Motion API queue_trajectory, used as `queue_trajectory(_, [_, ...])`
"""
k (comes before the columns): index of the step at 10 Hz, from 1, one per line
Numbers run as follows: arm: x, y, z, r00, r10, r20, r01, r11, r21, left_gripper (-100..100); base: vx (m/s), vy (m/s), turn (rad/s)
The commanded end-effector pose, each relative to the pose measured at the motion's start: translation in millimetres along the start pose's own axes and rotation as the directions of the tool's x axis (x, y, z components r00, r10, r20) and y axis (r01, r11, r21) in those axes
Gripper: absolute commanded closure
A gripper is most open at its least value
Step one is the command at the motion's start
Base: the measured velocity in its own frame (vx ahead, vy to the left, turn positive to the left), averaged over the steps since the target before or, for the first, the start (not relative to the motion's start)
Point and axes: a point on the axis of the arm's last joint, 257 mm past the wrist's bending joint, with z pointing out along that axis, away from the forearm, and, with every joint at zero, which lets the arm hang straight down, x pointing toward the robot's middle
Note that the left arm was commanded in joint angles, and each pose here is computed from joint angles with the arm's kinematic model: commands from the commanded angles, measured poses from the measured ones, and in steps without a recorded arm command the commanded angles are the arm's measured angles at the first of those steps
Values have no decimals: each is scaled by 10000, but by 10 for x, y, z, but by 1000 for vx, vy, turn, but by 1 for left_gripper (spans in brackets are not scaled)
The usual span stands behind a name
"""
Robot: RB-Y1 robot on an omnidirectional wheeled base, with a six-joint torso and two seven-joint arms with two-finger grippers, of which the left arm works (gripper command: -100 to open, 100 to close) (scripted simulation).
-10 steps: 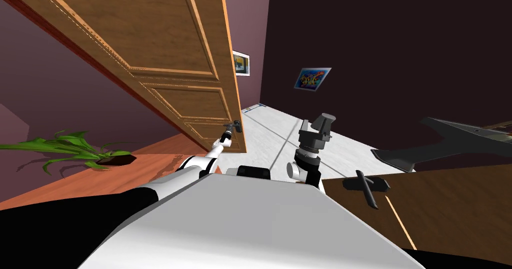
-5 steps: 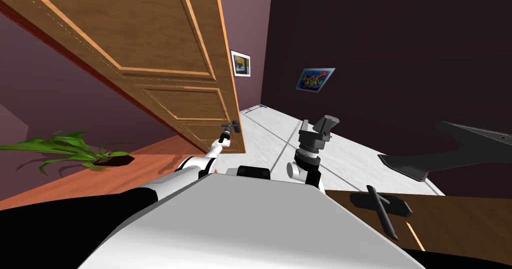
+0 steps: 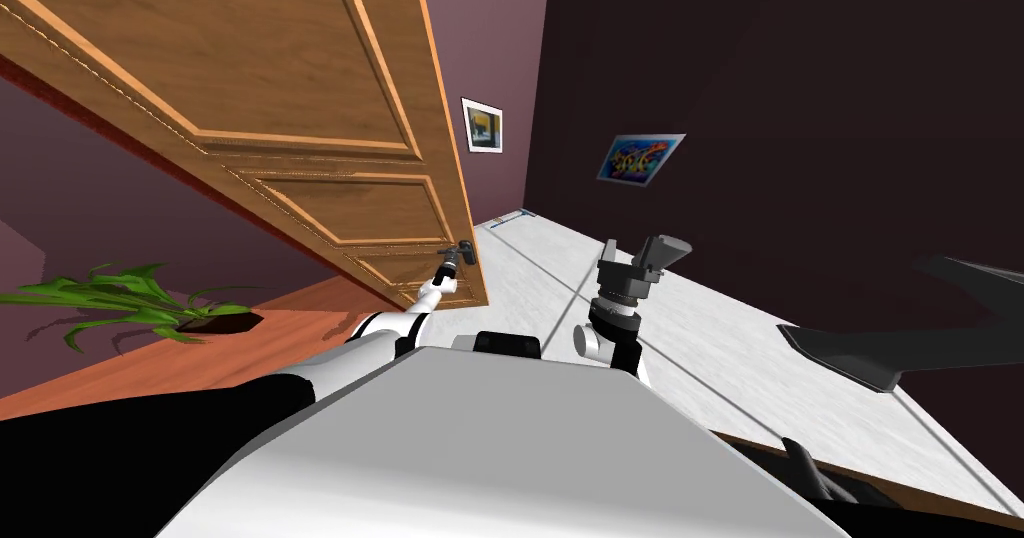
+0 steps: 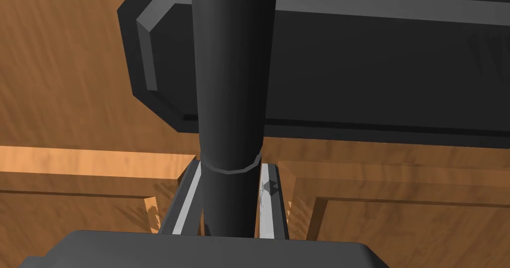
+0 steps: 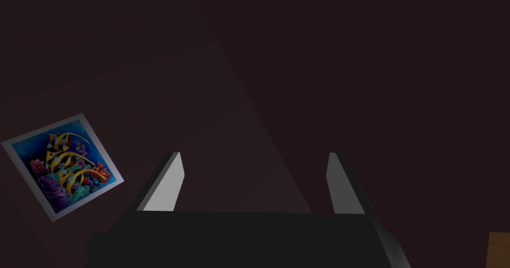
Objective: Push the door open
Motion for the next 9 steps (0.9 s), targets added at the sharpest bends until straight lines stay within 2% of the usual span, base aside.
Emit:
queue_trajectory(1, [-54,-46,-4,10000,4,98,-4,10000,96,100,117,-65,50])
queue_trajectory(2, [-173,-51,-11,9995,-1,321,-3,9999,104,100,165,-83,52])
queue_trajectory(4, [-266,-55,-17,9988,-5,496,-1,9999,110,100,183,-95,68])
queue_trajectory(5, [-244,2,-35,9990,4,451,-4,10000,1,100,70,-34,40])
queue_trajectory(6, [-384,-20,-42,9976,1,694,-5,10000,46,100,134,-23,59])
queue_trajectory(9, [-538,-26,-62,9952,-3,977,-3,10000,58,100,187,-63,52])
